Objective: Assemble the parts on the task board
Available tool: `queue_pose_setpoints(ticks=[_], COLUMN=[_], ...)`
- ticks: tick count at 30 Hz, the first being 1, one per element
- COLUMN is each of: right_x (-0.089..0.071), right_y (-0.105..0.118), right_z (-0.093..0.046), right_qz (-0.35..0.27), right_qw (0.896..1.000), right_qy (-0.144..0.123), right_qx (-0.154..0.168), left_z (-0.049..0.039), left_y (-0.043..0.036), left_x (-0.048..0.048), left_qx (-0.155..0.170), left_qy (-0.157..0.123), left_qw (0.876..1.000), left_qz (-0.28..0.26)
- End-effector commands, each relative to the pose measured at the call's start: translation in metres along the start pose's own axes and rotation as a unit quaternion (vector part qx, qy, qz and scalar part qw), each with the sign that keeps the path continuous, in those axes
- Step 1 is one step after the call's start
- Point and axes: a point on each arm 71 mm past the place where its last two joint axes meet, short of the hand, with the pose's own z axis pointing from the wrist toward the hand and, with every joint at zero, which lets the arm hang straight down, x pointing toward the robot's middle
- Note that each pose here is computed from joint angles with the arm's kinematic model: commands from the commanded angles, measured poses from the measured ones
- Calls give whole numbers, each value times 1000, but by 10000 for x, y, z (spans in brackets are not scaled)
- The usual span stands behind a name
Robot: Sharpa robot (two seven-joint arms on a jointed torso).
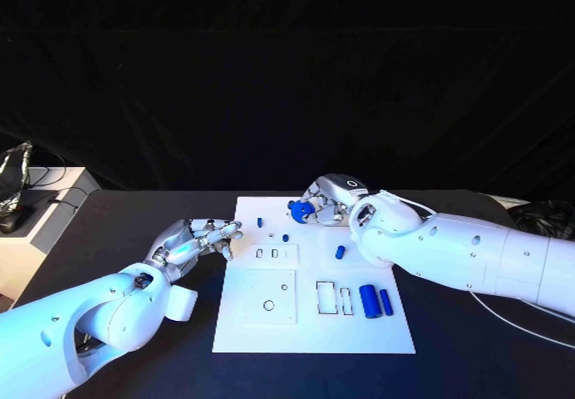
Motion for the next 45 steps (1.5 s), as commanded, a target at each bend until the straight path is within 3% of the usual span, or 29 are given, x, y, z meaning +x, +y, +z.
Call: queue_pose_setpoints(ticks=[1,20,45], right_x=[22,301,337], right_y=[87,239,145], right_z=[38,260,282], right_qz=[-35,-50,-59], right_qw=[999,999,998], right_qy=[-27,-11,7], right_qx=[-24,-17,-7], left_z=[6,20,14], left_y=[-8,-2,-4], left_x=[35,51,36], left_qx=[4,5,4], left_qy=[9,11,9], left_qw=[1000,1000,1000], left_qz=[-3,-4,-3])
